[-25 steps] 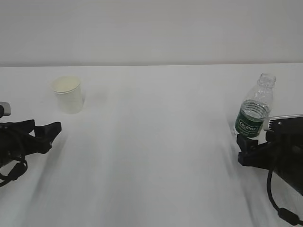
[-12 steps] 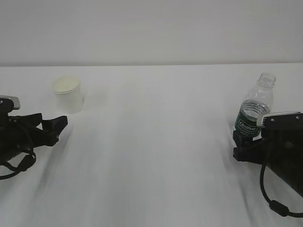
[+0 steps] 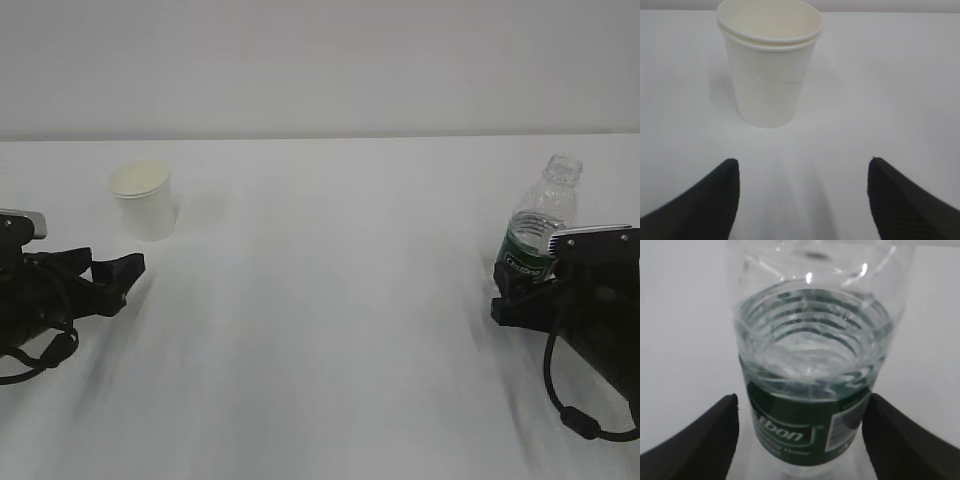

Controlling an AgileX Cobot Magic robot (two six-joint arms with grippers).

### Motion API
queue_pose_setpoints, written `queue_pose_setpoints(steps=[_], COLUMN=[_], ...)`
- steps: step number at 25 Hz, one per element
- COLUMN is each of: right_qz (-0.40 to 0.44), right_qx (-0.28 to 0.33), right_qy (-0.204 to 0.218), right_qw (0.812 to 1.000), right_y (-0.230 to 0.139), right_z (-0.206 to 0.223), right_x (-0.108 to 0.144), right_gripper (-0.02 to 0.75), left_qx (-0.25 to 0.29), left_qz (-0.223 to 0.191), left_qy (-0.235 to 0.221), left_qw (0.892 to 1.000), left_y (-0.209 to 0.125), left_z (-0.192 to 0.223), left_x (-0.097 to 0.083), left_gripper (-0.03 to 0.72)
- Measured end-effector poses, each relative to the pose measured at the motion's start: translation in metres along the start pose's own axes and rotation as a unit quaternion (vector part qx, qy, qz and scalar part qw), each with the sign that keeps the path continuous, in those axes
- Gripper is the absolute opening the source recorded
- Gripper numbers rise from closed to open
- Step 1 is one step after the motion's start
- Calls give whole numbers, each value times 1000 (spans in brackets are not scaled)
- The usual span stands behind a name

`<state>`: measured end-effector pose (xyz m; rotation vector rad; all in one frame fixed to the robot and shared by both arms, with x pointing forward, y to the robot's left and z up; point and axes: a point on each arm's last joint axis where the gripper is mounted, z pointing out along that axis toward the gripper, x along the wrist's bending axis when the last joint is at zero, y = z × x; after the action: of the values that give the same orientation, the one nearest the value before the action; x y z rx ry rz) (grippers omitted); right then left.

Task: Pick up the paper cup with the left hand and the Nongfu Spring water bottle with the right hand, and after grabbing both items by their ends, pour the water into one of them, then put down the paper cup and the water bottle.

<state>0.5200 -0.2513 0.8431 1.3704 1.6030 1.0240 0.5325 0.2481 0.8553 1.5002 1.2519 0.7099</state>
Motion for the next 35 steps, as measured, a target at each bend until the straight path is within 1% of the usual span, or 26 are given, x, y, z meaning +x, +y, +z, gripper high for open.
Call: queue_pose_setpoints(steps=[8,18,30,35], right_qz=[0,-9,-13,-16], right_qx=[-3,-22,-23,-11], right_qy=[-3,-15,-26,-26], right_qw=[1000,1000,999,999], right_y=[-1,8,8,-1], right_z=[10,19,22,28], right_x=[0,-1,-3,-2], right_gripper=[574,574,574,574], left_qx=[0,0,0,0], left_qz=[-2,-2,-2,-2], left_qy=[0,0,0,0], left_qw=[1000,1000,1000,1000], left_y=[0,0,0,0], left_z=[0,0,0,0], left_x=[0,0,0,0], left_gripper=[576,576,576,576])
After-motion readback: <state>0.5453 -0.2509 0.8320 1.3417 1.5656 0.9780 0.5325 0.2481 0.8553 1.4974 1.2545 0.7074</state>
